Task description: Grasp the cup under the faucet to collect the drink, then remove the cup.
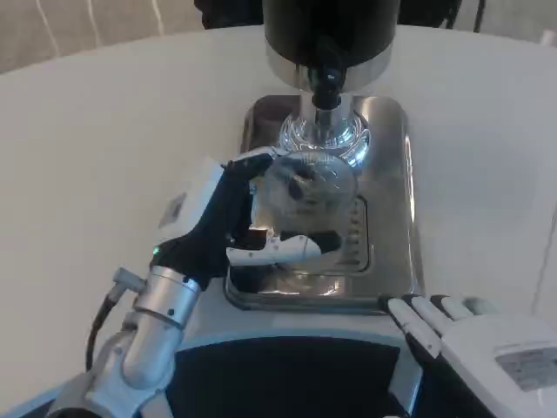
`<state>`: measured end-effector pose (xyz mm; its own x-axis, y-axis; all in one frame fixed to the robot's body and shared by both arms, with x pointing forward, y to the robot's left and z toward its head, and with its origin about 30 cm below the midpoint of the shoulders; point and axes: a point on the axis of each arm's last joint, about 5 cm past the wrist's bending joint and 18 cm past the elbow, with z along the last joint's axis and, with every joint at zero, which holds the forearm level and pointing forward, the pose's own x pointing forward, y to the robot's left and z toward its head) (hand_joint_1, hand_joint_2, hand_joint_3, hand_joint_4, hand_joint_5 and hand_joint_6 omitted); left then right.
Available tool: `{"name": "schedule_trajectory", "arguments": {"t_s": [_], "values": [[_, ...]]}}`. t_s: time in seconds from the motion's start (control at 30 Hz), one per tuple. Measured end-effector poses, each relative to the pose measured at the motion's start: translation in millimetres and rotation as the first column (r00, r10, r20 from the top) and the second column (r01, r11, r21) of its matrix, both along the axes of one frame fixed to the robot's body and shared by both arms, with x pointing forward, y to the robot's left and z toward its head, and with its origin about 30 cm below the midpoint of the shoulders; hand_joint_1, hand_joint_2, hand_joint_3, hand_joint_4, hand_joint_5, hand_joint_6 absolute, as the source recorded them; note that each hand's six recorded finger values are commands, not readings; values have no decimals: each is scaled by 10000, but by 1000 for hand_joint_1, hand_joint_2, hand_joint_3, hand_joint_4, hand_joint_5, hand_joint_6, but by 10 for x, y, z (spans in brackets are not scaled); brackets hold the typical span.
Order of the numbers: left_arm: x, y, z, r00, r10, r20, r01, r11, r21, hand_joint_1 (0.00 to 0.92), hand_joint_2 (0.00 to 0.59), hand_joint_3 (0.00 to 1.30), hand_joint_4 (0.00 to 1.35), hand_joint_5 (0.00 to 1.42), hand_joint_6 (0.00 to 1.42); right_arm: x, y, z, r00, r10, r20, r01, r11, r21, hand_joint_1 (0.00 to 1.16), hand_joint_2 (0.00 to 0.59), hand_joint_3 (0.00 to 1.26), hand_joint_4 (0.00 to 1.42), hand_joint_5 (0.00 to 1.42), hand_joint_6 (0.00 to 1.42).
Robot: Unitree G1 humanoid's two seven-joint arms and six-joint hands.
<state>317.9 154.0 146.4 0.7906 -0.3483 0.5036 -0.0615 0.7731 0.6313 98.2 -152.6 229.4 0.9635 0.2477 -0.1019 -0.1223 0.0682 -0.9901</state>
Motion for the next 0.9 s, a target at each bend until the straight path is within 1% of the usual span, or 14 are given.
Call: {"name": "schedule_trajectory", "arguments": {"t_s": [0.1,0.23,0.3,0.43,0.5,0.57,0.6,0.63,0.67,0.7,0.77,0.8,0.83,0.9], "values": [[38,-123,0,9996,-66,-269,69,9999,84,661,0,928,1125,1416,1424,-11,-27,-3,10000,33,21,-33,10000,12,168,504,0,0,0,0],[100,-209,59,9994,167,-298,-161,9997,188,659,0,928,1114,1416,1424,-27,-59,-6,9999,115,25,-115,9999,50,168,504,0,0,0,0],[117,-231,76,9991,305,-278,-299,9993,229,638,0,914,1079,1366,1424,-34,-77,-6,9999,121,-1,-121,9999,61,168,502,0,0,0,0],[150,-247,107,9973,655,-328,-647,9976,264,583,0,756,881,1206,1416,-42,-102,-5,9999,85,-87,-84,10000,33,166,498,0,0,0,0],[160,-245,118,9965,750,-355,-741,9969,276,539,0,687,766,1110,1397,-44,-109,-5,9999,62,-111,-62,10000,36,166,497,0,0,0,0],[162,-238,120,9963,782,-366,-772,9966,275,470,5,620,656,1008,1348,-44,-110,-5,9999,59,-121,-59,10000,33,165,496,0,0,0,0],[165,-227,125,9961,804,-357,-794,9964,304,372,38,569,571,940,1282,-44,-108,-5,9999,74,-140,-73,10000,32,165,496,0,0,0,0],[169,-216,129,9958,838,-367,-825,9960,342,309,50,524,498,863,1243,-43,-107,-5,9998,92,-149,-91,10000,34,165,496,0,0,0,0],[171,-202,131,9955,853,-407,-836,9956,415,260,48,449,384,731,1142,-42,-100,-4,9997,152,-180,-151,9999,39,163,496,0,0,0,0],[172,-193,129,9952,862,-452,-842,9955,444,224,45,386,294,624,1003,-40,-94,-4,9996,191,-195,-190,9998,36,162,497,0,0,0,0],[172,-147,121,9944,819,-667,-768,9942,749,179,34,299,152,412,684,-32,-73,0,9993,331,-180,-330,9994,44,160,497,0,0,0,0],[173,-128,120,9940,817,-733,-754,9935,850,166,35,273,108,338,588,-30,-65,2,9991,380,-171,-379,9993,44,160,497,0,0,0,0],[174,-100,125,9937,821,-758,-745,9924,978,160,34,266,86,303,548,-26,-54,4,9990,416,-160,-416,9991,22,160,497,0,0,0,0],[179,-74,138,9937,863,-711,-785,9913,1058,157,34,252,70,288,522,-23,-48,5,9990,417,-161,-417,9991,16,160,496,0,0,0,0]]}}
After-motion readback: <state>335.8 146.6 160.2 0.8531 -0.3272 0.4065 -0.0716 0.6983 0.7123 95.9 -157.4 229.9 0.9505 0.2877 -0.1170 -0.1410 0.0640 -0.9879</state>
